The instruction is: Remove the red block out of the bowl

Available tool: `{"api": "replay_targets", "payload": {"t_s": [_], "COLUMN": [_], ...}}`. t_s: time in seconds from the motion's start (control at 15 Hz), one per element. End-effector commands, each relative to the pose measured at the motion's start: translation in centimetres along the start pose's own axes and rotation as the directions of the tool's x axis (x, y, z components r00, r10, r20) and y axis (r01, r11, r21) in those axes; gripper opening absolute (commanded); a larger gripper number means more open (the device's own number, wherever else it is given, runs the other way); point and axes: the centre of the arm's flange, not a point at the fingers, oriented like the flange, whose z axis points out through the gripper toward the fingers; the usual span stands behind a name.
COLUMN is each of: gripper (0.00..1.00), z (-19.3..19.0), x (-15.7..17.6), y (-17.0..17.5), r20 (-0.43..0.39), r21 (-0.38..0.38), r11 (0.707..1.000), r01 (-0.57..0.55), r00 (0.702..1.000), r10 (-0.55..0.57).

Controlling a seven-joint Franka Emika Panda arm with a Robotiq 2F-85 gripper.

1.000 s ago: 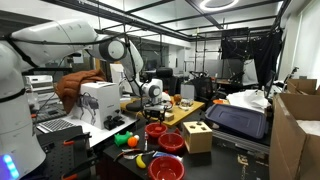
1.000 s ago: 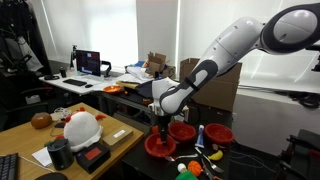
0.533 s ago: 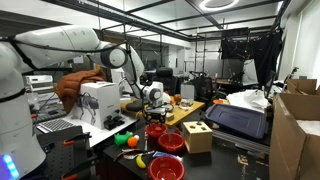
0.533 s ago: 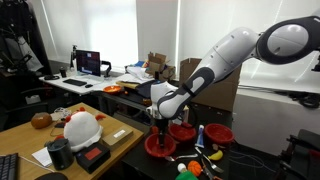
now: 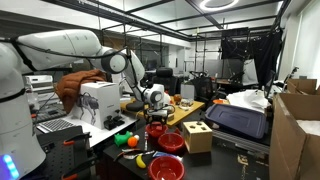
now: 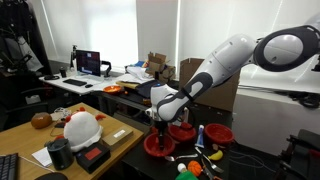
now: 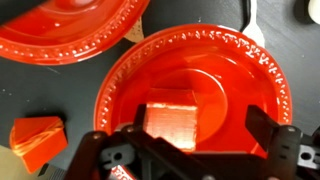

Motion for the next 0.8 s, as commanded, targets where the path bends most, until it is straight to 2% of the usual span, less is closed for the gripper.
{"api": "replay_targets", "payload": {"t_s": [0.0,0.27,0.73], "gripper": [1.0,1.0,1.0], "z": [-0.4,-1.4,-0.3], "x": [0.6,0.5,-0.2], "y": [0.8,0.3,0.7], "r20": [-0.024,-0.031,-0.022], "r21": [-0.009,-0.003,-0.005], "r11": [0.999,0.997,0.993], "r01": [0.042,0.079,0.115], "r00": [0.999,0.996,0.993], "r10": [-0.043,-0.079,-0.115]}}
